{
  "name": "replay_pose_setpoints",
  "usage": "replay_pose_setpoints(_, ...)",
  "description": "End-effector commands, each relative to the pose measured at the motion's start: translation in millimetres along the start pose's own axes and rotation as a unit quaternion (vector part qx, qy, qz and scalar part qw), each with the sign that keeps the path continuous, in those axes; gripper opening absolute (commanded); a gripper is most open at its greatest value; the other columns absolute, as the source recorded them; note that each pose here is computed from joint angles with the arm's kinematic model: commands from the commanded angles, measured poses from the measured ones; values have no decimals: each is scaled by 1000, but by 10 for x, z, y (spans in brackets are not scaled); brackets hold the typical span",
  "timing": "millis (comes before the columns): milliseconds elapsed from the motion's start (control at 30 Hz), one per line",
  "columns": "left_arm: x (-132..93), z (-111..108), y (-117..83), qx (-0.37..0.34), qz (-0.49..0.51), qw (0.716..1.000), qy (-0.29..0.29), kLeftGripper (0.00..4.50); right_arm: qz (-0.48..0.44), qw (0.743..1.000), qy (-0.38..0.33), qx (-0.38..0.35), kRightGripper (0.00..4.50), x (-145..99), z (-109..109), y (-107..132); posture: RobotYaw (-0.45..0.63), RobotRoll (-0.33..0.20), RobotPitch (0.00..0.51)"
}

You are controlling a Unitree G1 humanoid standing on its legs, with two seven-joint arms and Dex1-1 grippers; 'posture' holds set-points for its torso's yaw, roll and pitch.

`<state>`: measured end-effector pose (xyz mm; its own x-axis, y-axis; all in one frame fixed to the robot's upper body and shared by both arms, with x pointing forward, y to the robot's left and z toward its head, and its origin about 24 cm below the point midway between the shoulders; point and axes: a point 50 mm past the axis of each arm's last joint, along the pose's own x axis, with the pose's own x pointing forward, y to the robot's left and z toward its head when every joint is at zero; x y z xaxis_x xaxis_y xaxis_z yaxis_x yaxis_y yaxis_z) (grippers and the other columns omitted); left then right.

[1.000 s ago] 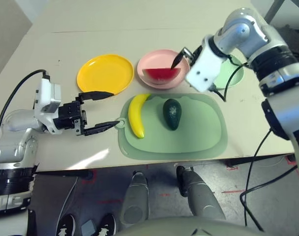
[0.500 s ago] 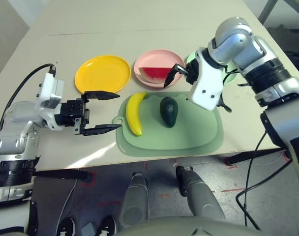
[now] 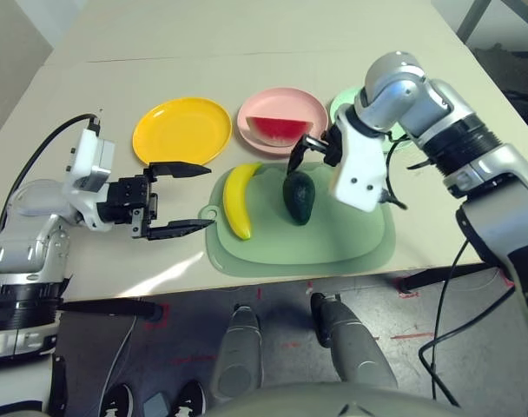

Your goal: Place the fruits into color-matched plates.

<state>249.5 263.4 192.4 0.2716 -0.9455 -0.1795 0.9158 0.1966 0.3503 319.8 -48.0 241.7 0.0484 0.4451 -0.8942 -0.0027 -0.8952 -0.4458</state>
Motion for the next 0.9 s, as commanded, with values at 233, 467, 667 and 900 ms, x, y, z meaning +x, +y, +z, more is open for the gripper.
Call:
replay_pose_setpoints(233,-18,17,-43,-4,-7,1000,8,4500,1,1000,-5,6,4469,126,-32,-36,53,0,237)
replay_pose_setpoints(467,-24,25,-57,-4,-7,1000,9,4500,10,1000,-2,11,4469,178,-77,-9,59,0,242)
replay_pose_setpoints(667,-30,24,-57,-3,-4,1000,11,4500,18,1000,2,19,4469,225,-113,16,60,0,244)
replay_pose_setpoints(900,-35,31,-52,0,-4,1000,15,4500,17,1000,-4,19,4469,284,-113,-15,60,0,249)
